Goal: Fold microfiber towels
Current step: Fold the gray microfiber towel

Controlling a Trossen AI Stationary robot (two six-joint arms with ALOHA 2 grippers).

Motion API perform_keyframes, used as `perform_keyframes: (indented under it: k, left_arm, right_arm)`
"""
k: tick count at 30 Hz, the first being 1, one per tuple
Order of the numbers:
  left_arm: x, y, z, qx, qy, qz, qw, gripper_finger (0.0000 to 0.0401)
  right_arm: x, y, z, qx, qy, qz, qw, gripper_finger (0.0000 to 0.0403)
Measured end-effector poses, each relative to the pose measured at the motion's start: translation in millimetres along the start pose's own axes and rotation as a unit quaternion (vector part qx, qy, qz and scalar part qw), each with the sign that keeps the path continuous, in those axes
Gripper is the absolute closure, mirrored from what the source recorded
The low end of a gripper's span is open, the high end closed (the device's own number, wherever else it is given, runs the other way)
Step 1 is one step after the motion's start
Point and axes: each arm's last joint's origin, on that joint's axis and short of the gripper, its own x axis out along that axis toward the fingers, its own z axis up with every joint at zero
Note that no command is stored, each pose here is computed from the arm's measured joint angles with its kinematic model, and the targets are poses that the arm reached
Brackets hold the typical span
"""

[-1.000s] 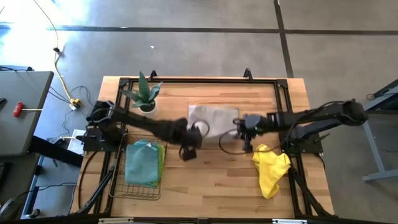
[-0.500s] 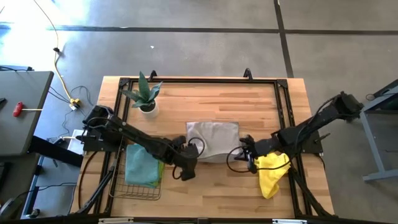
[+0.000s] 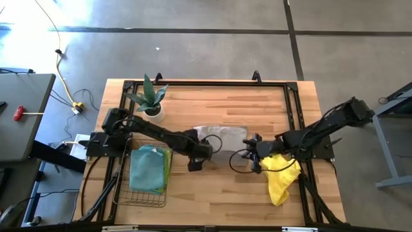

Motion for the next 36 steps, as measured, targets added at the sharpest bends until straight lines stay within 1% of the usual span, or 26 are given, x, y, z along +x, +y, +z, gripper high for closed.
perform_keyframes:
  k: [2,4,7,9,13,20,22,24,26,28,31,34,36]
  left_arm:
    - [2,9,5,0.016,-0.002,0.030,0.999,0.0401]
    - [1,18,7,0.040,0.004,0.072,0.997,0.0401]
    - [-2,30,15,0.067,-0.011,0.123,0.990,0.0401]
    - [-3,36,18,0.077,-0.011,0.137,0.988,0.0401]
    - [3,46,22,0.098,-0.016,0.137,0.986,0.0401]
    - [27,56,30,0.166,-0.008,0.164,0.972,0.0401]
    - [34,58,31,0.175,-0.001,0.186,0.967,0.0401]
    - [38,61,30,0.179,0.010,0.218,0.959,0.0401]
    - [37,65,30,0.175,0.015,0.254,0.951,0.0401]
    - [37,69,32,0.170,0.014,0.277,0.945,0.0401]
    - [37,74,34,0.165,0.008,0.275,0.947,0.0401]
    - [38,78,35,0.168,0.004,0.247,0.954,0.0401]
    - [40,79,36,0.174,0.002,0.235,0.956,0.0401]
  right_arm:
    - [1,-9,3,-0.002,0.000,-0.017,1.000,0.0402]
    - [2,-18,6,-0.001,0.001,-0.034,0.999,0.0402]
    - [3,-30,8,-0.001,0.007,-0.058,0.998,0.0402]
    - [3,-36,9,-0.005,0.008,-0.069,0.998,0.0402]
    - [3,-46,12,-0.022,0.009,-0.086,0.996,0.0401]
    - [2,-66,17,-0.038,0.008,-0.120,0.992,0.0378]
    - [1,-72,18,-0.036,0.008,-0.129,0.991,0.0373]
    - [1,-76,19,-0.036,0.010,-0.137,0.990,0.0369]
    - [2,-81,18,-0.035,0.019,-0.145,0.989,0.0363]
    - [5,-87,16,-0.028,0.029,-0.154,0.987,0.0357]
    - [8,-95,14,-0.015,0.040,-0.168,0.985,0.0347]
    - [9,-101,14,-0.007,0.045,-0.190,0.981,0.0341]
    - [9,-104,14,-0.010,0.046,-0.194,0.980,0.0341]
